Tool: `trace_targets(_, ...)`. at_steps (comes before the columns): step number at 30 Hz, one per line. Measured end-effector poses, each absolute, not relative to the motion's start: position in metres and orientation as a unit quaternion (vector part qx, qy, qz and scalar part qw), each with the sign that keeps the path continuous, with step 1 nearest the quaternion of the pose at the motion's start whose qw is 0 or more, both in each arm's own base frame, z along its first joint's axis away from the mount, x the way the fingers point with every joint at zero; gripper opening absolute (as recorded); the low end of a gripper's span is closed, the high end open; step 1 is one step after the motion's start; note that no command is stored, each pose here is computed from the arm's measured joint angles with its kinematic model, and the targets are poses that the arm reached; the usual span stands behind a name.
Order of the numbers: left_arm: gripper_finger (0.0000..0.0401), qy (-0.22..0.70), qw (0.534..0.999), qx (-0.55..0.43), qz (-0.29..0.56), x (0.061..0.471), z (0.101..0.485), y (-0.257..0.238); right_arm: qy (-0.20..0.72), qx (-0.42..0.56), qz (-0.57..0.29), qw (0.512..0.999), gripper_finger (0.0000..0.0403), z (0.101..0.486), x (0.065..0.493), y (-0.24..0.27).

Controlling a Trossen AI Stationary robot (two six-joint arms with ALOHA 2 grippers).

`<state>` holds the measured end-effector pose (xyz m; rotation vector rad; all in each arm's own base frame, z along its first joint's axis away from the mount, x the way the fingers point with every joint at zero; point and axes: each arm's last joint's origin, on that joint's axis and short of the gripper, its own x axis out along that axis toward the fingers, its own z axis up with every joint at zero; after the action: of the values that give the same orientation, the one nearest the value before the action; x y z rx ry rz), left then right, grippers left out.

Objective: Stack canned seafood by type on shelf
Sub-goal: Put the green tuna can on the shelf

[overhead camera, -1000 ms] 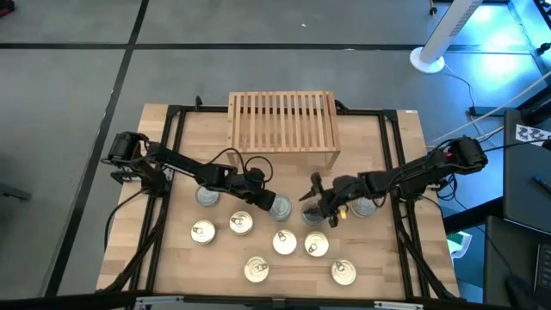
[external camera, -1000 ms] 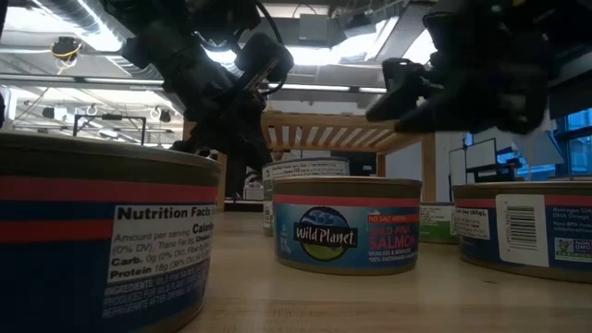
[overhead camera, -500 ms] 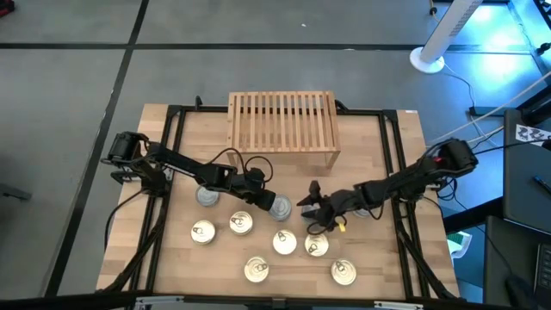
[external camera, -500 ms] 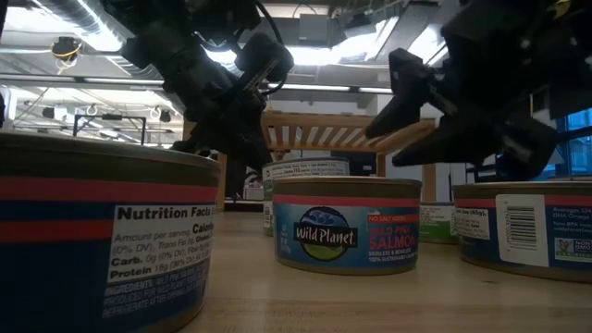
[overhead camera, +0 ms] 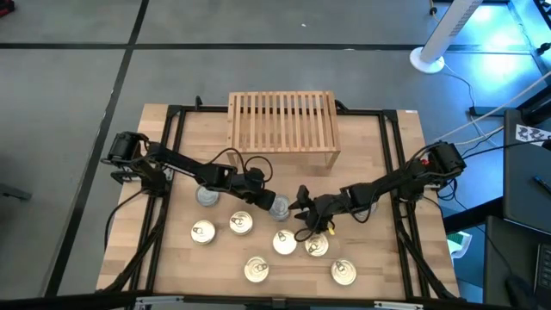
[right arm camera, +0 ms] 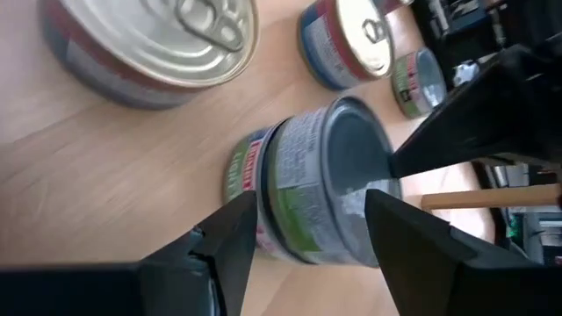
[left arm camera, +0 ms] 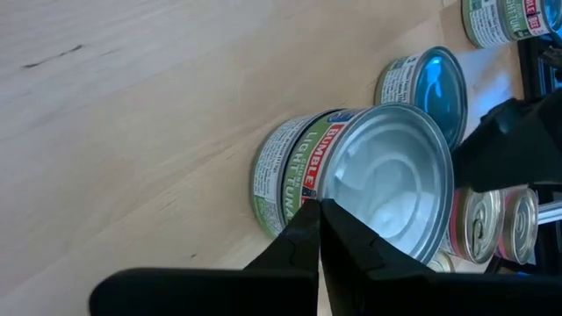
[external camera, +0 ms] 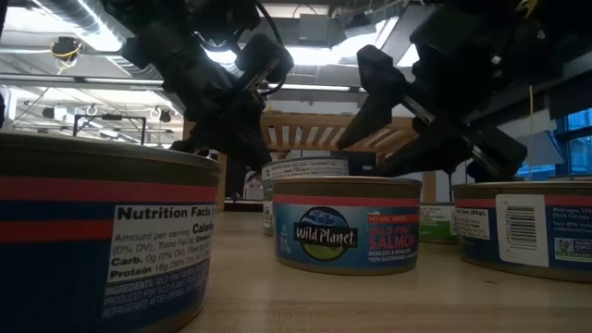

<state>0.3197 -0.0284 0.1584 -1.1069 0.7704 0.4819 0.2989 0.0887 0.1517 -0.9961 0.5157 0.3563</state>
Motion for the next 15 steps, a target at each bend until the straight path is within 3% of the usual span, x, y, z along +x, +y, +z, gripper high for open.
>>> trace_targets(15, 0.0001, 0.356, 0.756, -0.501, 0.224, 0.3189, 0.1578, -0.0282, 0.230, -0.522, 0.149, 0.808, 0.0214, 0.1552, 0.3012, 0.0879)
